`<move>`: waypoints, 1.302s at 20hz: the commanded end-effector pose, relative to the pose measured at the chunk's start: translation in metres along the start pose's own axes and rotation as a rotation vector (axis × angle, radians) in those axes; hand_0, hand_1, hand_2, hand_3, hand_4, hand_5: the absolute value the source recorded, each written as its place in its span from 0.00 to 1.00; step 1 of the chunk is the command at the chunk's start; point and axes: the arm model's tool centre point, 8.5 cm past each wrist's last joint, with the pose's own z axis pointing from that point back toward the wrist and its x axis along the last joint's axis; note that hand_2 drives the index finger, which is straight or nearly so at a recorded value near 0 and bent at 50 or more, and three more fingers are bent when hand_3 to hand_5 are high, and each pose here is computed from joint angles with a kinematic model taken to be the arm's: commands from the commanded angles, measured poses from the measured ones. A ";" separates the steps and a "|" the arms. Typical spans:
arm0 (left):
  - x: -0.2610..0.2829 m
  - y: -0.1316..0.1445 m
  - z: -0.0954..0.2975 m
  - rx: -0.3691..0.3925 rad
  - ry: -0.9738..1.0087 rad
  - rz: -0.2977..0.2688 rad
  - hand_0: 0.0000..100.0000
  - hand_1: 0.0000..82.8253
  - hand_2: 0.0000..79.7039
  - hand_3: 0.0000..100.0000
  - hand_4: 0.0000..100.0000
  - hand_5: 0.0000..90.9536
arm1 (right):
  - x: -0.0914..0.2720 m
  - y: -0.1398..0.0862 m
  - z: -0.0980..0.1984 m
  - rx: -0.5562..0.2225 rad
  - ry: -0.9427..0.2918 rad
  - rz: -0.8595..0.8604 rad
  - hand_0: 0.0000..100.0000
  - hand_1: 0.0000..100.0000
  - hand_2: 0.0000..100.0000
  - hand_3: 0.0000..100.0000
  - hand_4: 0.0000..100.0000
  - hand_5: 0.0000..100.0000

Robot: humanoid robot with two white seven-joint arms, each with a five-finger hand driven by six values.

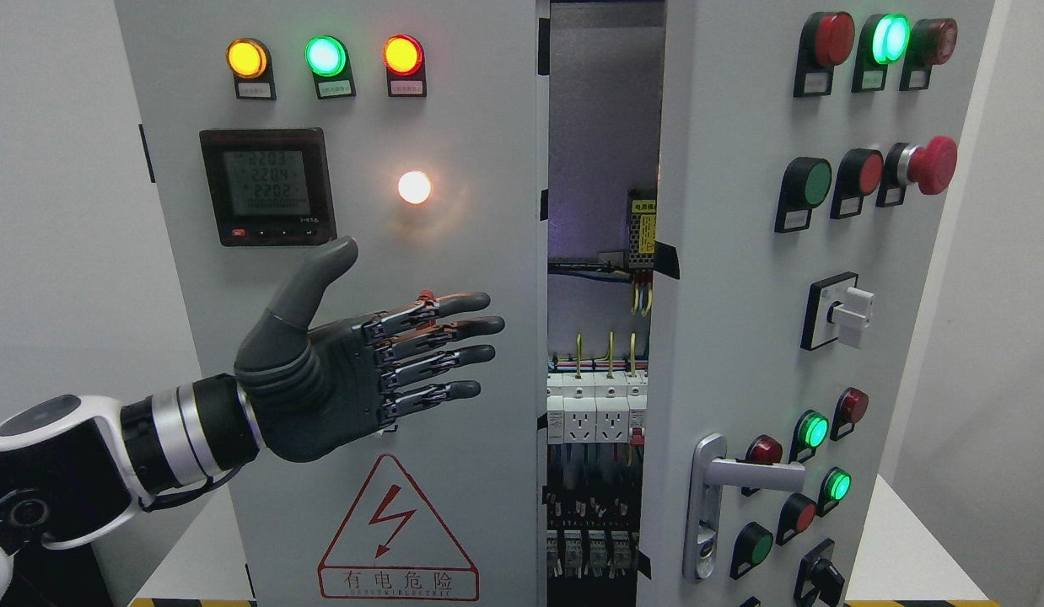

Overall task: Open door with both hands
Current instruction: 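Reach the left hand into the gap behind the door's edge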

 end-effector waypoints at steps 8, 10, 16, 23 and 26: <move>-0.043 -0.050 -0.127 -0.230 0.029 0.109 0.00 0.00 0.00 0.00 0.04 0.00 | 0.000 0.000 0.000 0.000 0.001 -0.001 0.00 0.00 0.00 0.00 0.00 0.00; -0.044 -0.054 -0.139 -0.243 0.022 0.129 0.00 0.00 0.00 0.00 0.04 0.00 | 0.000 0.000 0.000 0.000 0.001 0.000 0.00 0.00 0.00 0.00 0.00 0.00; -0.039 -0.055 -0.155 -0.250 -0.006 0.151 0.00 0.00 0.00 0.00 0.04 0.00 | 0.000 0.000 0.000 -0.001 0.000 0.000 0.00 0.00 0.00 0.00 0.00 0.00; -0.013 -0.070 -0.163 -0.286 -0.028 0.109 0.00 0.00 0.00 0.00 0.04 0.00 | 0.000 0.000 0.000 -0.001 0.000 0.000 0.00 0.00 0.00 0.00 0.00 0.00; -0.009 -0.066 -0.165 -0.273 -0.033 0.107 0.00 0.00 0.00 0.00 0.04 0.00 | 0.000 0.000 0.000 -0.001 0.000 0.000 0.00 0.00 0.00 0.00 0.00 0.00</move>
